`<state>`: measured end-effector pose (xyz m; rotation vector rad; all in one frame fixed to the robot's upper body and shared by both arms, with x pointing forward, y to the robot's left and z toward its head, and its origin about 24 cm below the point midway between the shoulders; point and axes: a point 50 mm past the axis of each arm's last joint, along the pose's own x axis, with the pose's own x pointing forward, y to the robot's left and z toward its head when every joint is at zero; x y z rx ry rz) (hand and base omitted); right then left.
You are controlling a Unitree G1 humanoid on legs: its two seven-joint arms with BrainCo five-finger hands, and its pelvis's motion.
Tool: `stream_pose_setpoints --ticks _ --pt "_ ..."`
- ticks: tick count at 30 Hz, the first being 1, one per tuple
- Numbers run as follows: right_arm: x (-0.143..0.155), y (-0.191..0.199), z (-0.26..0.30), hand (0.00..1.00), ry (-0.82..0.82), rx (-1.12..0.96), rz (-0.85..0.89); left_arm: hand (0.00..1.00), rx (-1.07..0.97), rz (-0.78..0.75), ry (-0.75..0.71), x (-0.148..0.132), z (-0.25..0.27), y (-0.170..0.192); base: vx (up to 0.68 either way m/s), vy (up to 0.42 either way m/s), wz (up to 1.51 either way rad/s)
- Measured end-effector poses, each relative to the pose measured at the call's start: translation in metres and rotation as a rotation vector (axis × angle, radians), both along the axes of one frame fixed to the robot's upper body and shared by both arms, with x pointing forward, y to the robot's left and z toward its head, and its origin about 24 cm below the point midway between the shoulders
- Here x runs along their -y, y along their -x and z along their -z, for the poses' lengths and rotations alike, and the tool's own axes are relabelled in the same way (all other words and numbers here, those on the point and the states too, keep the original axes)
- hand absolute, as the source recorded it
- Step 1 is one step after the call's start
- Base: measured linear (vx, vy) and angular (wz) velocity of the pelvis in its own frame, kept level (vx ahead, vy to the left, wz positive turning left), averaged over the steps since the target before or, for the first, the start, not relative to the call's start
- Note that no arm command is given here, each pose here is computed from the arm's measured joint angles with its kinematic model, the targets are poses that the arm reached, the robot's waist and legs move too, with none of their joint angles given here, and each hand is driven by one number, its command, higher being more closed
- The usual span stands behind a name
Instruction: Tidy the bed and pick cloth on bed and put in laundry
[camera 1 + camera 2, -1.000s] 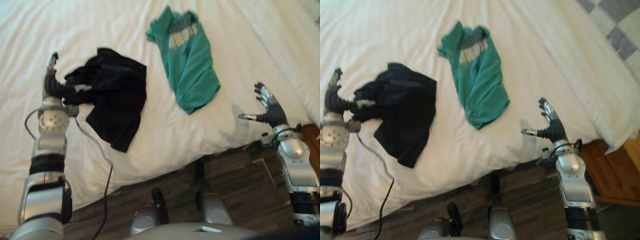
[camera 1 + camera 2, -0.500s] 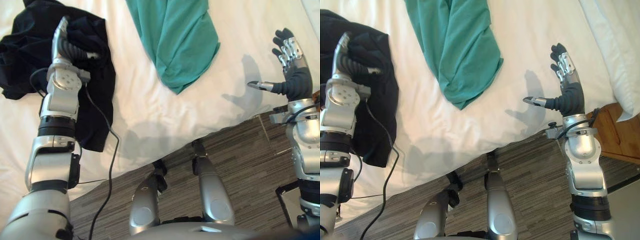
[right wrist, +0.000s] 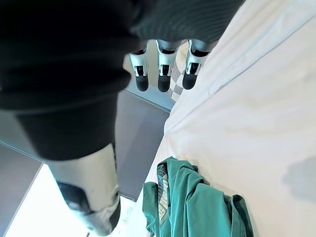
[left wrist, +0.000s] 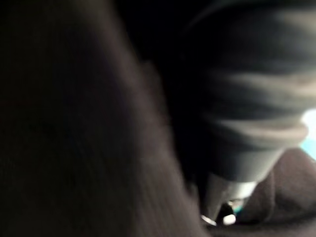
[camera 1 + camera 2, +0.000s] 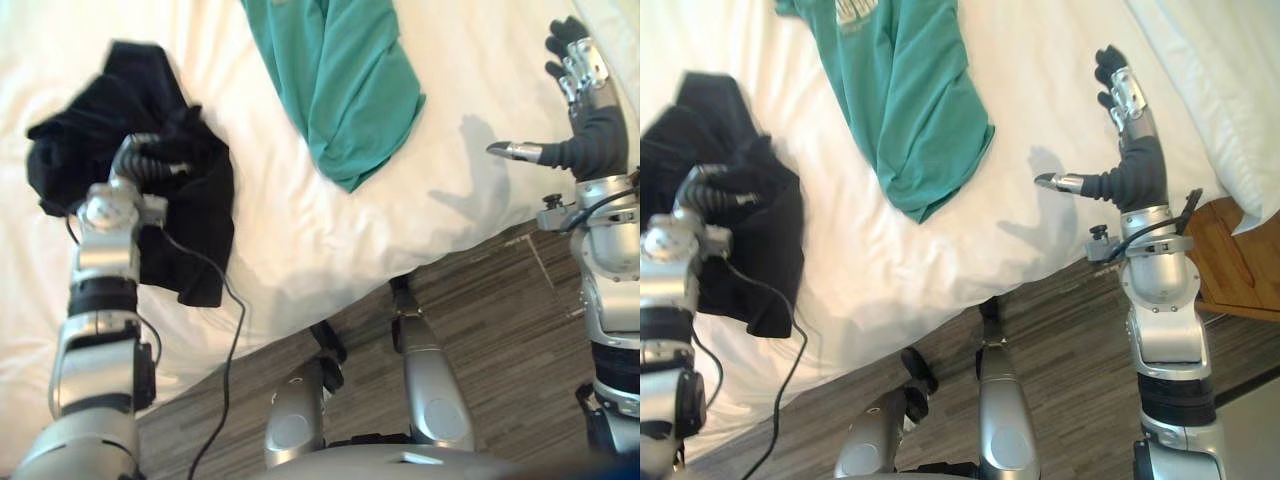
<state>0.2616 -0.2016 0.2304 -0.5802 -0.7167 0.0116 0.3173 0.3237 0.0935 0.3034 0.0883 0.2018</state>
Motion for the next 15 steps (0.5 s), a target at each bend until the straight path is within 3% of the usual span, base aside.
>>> stream_pose_setpoints --ticks 5,9,15 --pt "-0.011 -0.003 0.016 0.00 0.064 -0.078 0.020 1.00 -0.011 0.061 0.077 0.028 0.050 0.022 0.02 -0.009 0.18" --pt "-0.014 -0.015 0.022 0.00 0.118 -0.114 0.058 1.00 -0.055 0.114 0.052 0.043 0.073 0.053 0.00 0.000 0.25" --pt "0.019 -0.069 0.040 0.00 0.177 -0.326 0.283 1.00 -0.127 0.144 -0.087 0.051 0.087 0.094 0.00 -0.028 0.38"
